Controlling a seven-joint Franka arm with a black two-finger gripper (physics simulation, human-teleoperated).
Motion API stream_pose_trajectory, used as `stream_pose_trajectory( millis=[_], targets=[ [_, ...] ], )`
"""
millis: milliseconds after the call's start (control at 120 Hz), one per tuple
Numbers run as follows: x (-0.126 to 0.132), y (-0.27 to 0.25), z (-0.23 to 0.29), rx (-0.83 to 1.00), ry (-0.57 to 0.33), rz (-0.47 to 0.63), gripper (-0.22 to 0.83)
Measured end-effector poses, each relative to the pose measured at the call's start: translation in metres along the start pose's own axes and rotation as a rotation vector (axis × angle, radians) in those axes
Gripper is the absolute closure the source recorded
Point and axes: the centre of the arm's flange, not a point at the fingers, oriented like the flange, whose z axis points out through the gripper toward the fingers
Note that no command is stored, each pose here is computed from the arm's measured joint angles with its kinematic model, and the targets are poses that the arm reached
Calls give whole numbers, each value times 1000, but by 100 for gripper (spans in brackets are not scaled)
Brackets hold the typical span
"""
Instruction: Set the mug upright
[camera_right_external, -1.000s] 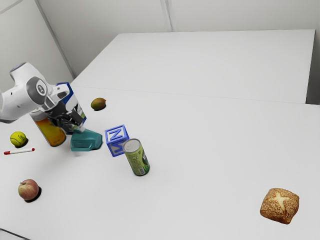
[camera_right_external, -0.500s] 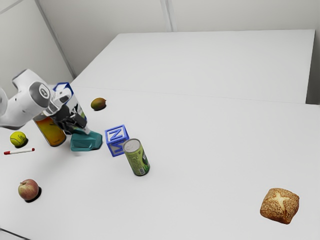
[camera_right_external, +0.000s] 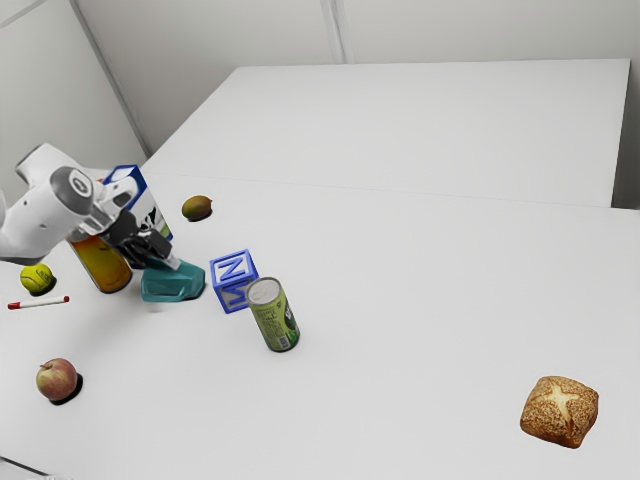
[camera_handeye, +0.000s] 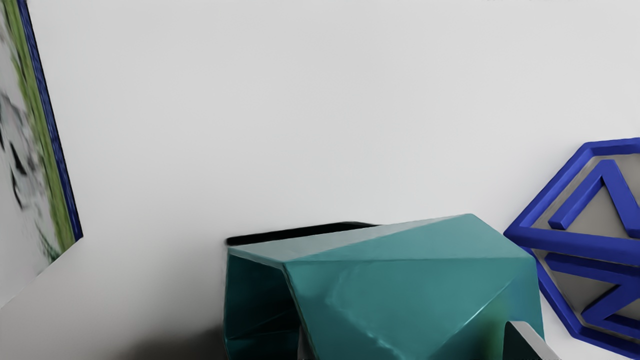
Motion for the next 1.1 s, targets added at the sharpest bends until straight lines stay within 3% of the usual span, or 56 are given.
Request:
stream_pose_trajectory(
  millis=[183,383,592,808,1100],
  targets=[
    [4,9,-7,-27,14,36,39],
    [7,16,-6,-36,9,65,60],
    [13,32,-22,-27,20,103,73],
    [15,45,-30,-32,12,131,75],
    [36,92,-29,55,-54,264,78]
  ],
)
